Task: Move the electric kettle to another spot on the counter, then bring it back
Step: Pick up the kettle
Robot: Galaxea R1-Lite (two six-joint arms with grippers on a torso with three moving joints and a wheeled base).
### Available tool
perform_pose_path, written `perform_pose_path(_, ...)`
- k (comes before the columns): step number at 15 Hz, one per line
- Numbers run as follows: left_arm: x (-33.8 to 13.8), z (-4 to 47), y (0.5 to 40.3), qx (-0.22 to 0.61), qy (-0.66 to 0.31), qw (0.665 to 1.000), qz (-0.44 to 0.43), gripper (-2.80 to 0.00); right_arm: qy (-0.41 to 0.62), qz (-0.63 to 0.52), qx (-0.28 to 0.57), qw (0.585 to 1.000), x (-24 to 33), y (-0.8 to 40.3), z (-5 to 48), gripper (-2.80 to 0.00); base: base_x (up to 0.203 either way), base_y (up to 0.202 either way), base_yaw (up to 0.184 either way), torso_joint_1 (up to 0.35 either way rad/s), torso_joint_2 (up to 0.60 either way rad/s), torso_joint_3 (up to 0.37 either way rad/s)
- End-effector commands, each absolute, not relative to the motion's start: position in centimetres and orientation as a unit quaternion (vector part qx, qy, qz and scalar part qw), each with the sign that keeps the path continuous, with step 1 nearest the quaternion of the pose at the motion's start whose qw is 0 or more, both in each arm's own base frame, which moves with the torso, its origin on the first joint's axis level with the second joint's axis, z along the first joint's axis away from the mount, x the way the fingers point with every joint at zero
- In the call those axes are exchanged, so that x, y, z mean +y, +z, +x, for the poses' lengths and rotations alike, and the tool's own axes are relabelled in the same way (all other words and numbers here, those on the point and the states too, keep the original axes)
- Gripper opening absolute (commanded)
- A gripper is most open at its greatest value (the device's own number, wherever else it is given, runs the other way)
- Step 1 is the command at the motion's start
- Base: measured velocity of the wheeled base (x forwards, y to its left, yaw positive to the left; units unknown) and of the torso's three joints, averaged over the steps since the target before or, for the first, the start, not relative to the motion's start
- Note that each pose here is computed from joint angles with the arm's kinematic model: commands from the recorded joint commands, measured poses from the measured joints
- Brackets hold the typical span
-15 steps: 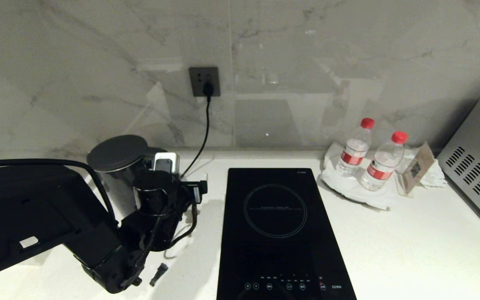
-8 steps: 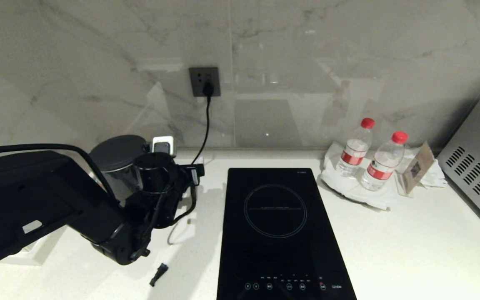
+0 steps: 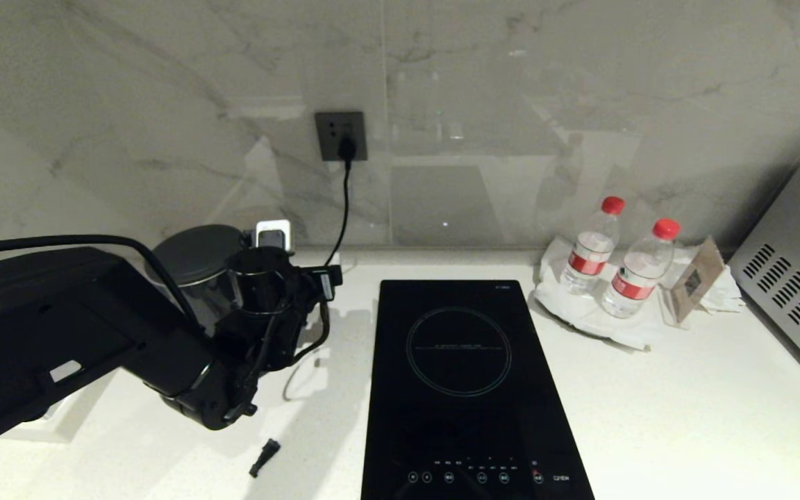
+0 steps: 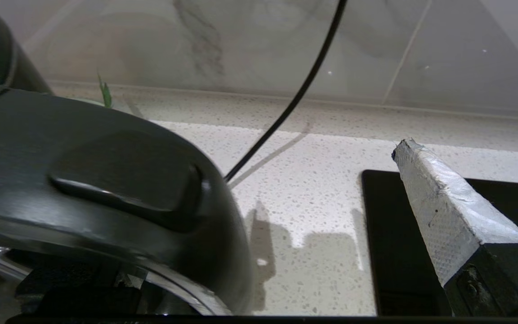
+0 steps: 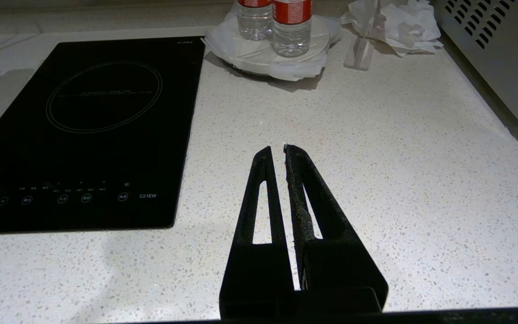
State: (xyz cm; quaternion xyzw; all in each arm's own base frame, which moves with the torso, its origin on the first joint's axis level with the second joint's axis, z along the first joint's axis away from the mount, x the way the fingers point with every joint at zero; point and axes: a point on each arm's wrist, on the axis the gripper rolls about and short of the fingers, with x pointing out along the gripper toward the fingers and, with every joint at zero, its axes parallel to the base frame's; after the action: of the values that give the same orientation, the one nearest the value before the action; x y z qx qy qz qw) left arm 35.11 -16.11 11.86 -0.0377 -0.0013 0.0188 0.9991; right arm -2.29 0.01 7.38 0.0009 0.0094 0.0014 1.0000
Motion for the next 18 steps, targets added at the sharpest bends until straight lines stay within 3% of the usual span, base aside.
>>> perform_pose_path(1, -16.1, 35.1, 12.1, -0.006, 0.020, 0.999, -0.041, 0.00, 0.002, 0.001, 0.009, 1.000, 0.0, 7.4, -2.3, -2.80, 0.000, 0.000, 0.000, 0.000, 0.00, 0.000)
perform_pose_path(13, -15.0, 35.4, 12.4, -0.012, 0.037, 0.998, -0.047, 0.00, 0.002, 0.001, 0.009, 1.000, 0.0, 7.4, -2.3, -2.80, 0.000, 0.000, 0.000, 0.000, 0.00, 0.000)
perform_pose_path(14, -15.0, 35.4, 12.4, -0.012, 0.037, 0.998, -0.047, -2.80, 0.002, 0.001, 0.010, 1.000, 0.0, 7.3, -2.3, -2.80, 0.000, 0.000, 0.000, 0.000, 0.00, 0.000)
perform_pose_path(18, -15.0, 35.3, 12.3, -0.010, 0.037, 0.998, -0.046, -2.80, 0.002, 0.001, 0.009, 1.000, 0.0, 7.4, -2.3, -2.80, 0.000, 0.000, 0.000, 0.000, 0.00, 0.000)
